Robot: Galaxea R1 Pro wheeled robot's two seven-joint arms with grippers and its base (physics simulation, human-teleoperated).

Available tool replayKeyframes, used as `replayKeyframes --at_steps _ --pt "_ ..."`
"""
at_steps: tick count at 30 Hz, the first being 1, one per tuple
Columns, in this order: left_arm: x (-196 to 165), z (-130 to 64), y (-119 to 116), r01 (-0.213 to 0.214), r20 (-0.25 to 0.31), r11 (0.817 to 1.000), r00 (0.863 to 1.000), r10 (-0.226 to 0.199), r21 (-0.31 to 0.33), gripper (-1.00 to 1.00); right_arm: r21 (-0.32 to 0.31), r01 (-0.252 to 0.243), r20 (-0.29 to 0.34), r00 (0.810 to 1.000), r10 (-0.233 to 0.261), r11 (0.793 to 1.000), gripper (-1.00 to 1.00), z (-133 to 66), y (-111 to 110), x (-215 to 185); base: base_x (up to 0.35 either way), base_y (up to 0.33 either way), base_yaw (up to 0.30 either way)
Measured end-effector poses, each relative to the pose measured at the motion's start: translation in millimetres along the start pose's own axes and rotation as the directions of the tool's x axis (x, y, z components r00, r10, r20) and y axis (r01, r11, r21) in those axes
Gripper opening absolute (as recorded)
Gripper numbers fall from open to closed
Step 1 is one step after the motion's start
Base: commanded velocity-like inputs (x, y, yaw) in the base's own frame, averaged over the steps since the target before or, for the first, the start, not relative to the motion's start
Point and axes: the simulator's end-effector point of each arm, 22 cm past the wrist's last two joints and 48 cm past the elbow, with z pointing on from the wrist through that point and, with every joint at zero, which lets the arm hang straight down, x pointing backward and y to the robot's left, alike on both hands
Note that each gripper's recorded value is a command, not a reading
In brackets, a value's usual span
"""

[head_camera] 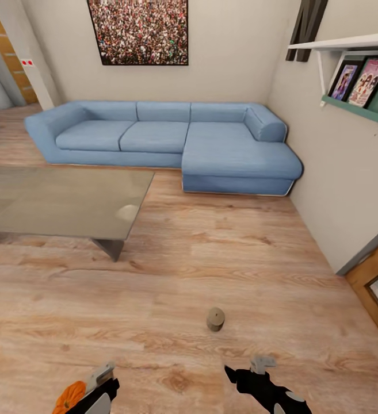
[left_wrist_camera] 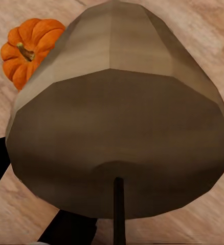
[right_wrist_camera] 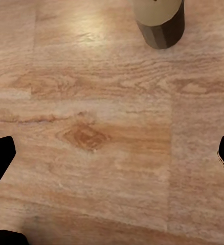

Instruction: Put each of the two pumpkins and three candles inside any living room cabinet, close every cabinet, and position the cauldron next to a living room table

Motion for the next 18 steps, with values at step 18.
replayKeyframes --at_steps 18 --pt "0.0 -0.1 -0.2 -0.003 0.001 1.0 1.0 0.003 0.0 -1.0 0.0 0.0 0.0 1.0 0.0 1.0 1.0 -0.1 0.1 0.0 0.098 -0.185 0.292"
